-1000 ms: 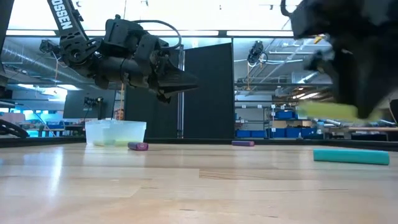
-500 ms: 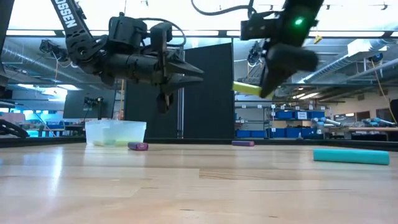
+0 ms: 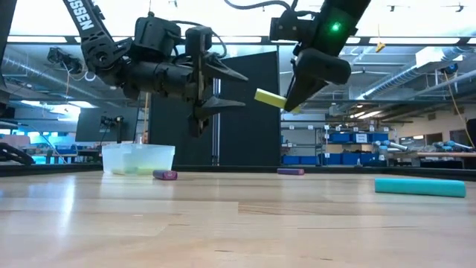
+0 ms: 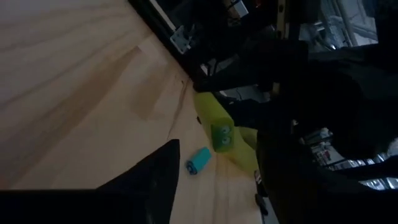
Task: Sort blocks
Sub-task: Put the green block into the transparent bin
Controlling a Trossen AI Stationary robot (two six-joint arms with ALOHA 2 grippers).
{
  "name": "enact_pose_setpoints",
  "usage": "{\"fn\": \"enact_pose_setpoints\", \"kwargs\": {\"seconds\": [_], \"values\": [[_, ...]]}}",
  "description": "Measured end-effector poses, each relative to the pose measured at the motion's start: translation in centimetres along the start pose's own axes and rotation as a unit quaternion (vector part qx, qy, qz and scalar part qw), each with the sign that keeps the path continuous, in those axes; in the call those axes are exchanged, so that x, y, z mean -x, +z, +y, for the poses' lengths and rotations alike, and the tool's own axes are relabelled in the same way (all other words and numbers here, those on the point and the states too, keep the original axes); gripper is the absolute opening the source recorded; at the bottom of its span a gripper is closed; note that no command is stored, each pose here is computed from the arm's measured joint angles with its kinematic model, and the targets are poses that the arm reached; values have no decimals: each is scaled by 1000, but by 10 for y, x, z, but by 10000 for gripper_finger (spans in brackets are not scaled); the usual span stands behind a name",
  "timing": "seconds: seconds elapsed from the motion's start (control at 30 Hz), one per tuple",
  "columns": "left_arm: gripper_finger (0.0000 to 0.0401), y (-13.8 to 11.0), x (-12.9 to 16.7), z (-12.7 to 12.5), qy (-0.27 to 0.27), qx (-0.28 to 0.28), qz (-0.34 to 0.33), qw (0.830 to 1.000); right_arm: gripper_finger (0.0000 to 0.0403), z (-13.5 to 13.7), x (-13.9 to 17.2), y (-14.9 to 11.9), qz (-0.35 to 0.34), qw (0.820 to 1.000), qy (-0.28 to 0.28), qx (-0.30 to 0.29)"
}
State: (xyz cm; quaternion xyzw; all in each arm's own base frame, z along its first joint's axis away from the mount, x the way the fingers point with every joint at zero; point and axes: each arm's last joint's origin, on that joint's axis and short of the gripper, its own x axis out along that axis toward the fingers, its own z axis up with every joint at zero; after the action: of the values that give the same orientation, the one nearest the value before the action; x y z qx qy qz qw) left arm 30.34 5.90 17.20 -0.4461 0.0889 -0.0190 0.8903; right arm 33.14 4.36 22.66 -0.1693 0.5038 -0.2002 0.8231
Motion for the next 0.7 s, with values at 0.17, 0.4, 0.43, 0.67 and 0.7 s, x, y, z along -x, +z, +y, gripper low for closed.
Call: {"fn": "enact_pose_setpoints", "kwargs": {"seconds": [0.17, 0.4, 0.43, 0.67, 0.7], "values": [[228, 2, -6, -9, -10, -4, -1, 1000, 110, -1, -1, 4, -15, 1000, 8, 2], [228, 8, -22, -16, 13, -32, 26, 999, 110, -6, -4, 5, -16, 1000, 9, -1], [228, 8, -24, -15, 11, -31, 31, 999, 110, -6, -5, 5, -16, 1000, 9, -2], [218, 5, -39, -5, 12, -10, 54, 998, 110, -8, -5, 7, -22, 1000, 8, -5], [212, 4, -40, -4, 10, -7, 56, 998, 110, -8, -5, 7, -22, 1000, 8, -5]]}}
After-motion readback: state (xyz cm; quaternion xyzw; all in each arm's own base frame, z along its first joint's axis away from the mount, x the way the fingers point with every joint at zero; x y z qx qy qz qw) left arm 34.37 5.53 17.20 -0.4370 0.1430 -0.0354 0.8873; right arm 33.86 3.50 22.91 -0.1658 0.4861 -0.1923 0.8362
